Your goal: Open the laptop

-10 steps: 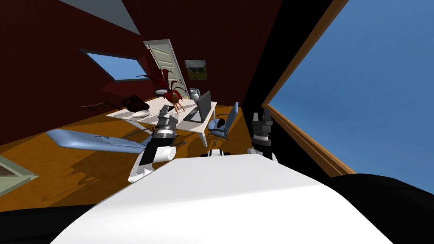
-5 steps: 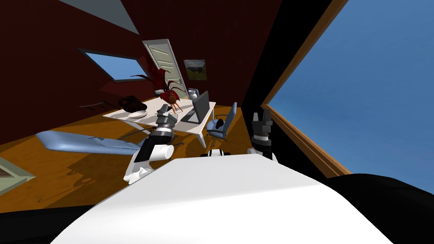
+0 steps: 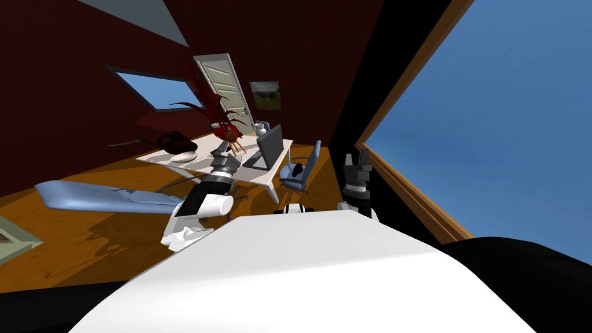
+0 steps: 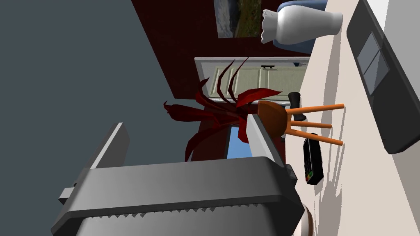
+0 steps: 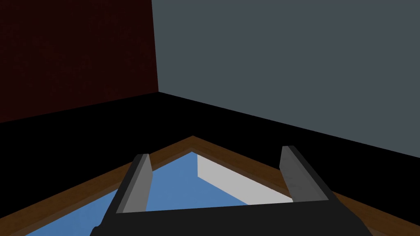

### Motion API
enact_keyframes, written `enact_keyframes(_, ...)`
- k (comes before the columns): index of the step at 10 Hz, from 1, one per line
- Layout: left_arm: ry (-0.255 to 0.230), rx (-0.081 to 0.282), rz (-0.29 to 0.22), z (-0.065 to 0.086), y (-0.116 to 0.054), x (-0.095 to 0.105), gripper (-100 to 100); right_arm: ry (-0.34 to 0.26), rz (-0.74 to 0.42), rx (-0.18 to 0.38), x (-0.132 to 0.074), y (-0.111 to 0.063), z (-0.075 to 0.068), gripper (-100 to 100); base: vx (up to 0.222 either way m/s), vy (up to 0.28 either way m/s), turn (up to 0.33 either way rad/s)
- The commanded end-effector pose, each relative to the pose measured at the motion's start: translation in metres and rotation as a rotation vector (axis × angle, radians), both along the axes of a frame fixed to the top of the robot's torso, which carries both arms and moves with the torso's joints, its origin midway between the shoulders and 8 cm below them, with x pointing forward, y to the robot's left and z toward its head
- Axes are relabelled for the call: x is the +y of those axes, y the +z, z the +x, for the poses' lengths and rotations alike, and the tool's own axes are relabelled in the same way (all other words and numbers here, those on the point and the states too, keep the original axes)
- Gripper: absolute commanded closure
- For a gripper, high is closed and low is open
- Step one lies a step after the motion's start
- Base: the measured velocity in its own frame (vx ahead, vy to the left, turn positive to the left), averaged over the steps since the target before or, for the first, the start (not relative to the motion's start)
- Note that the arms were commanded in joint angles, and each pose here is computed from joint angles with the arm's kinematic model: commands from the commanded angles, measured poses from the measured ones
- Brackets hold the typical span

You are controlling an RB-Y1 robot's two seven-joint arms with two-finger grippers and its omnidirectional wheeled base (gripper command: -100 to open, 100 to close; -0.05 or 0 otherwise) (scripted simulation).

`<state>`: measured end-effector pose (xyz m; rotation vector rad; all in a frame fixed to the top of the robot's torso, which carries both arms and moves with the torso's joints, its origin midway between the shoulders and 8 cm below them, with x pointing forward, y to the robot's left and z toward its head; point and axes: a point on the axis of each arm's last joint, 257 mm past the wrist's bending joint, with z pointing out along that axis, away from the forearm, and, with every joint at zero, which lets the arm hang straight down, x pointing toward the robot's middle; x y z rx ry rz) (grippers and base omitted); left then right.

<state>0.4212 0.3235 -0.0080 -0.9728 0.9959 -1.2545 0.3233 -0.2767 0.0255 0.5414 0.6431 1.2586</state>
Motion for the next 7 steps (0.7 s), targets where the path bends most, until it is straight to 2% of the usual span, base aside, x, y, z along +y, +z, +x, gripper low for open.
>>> enact_keyframes(1,-0.003,0.044,-0.020,0.006,-0.002,0.007,-100,0.000,0.000,0.000,0.000,0.000,0.000,0,0.051,-0.097,0.012)
enact_keyframes(7,0.001,0.145,-0.053,0.017,-0.010,0.021,-100,0.000,0.000,0.000,0.000,0.000,0.000,0,0.037,-0.078,0.009)
